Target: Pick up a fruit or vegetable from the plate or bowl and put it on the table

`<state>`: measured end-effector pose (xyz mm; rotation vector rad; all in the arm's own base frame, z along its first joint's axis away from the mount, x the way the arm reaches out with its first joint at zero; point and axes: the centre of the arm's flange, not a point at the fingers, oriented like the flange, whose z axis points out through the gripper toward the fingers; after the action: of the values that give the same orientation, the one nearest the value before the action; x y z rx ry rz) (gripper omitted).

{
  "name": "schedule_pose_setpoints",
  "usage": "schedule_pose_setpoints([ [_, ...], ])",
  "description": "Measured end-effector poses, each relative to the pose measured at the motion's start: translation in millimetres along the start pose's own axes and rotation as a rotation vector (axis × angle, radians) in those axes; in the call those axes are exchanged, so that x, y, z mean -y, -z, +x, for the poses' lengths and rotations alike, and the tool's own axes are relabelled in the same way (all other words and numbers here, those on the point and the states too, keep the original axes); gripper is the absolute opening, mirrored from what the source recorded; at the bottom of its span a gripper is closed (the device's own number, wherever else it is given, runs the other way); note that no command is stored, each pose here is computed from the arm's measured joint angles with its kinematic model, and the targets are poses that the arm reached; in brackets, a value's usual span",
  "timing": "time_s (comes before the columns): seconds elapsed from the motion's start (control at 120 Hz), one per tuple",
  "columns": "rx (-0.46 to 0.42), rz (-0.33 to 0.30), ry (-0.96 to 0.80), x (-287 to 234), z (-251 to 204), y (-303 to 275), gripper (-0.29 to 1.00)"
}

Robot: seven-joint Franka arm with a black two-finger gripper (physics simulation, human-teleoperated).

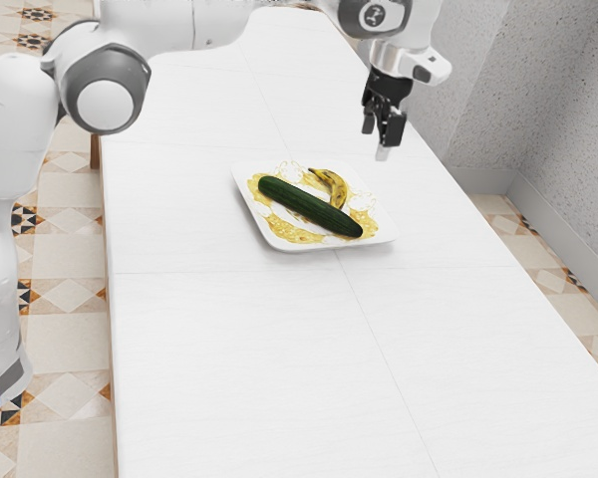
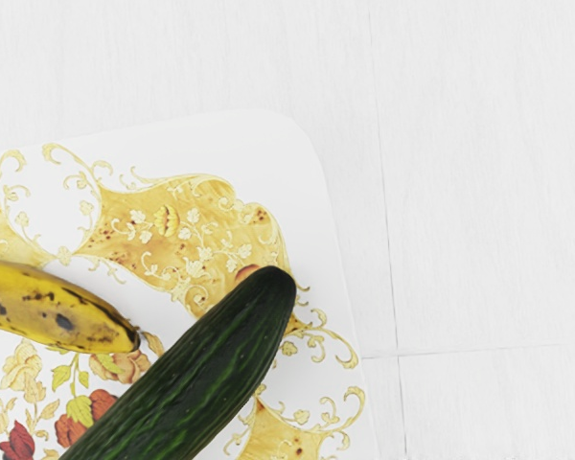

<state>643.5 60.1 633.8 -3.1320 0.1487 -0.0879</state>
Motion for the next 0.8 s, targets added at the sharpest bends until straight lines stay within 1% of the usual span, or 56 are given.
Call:
schedule_pose_setpoints([
  [0.1,0.021,0.001,-0.056,-3.8,1.1,-14.9,0.70],
  [0.192,0.031,0.009,-0.113,-10.8,-9.8,-32.4,0.70],
  [0.267,0.058,0.018,-0.132,-2.3,-24.5,-53.9,0.70],
  [0.317,0.068,0.035,-0.156,-1.2,-29.6,-63.7,0.70],
  [0.4,0.052,0.057,-0.200,-3.9,-39.7,-68.5,0.70],
  [0.525,0.027,0.029,-0.237,11.7,-50.0,-84.4,0.70],
  [0.7,-0.014,0.006,-0.311,15.6,-61.1,-108.4,0.70],
  [0.8,-0.049,0.005,-0.319,35.3,-63.5,-114.4,0.70],
])
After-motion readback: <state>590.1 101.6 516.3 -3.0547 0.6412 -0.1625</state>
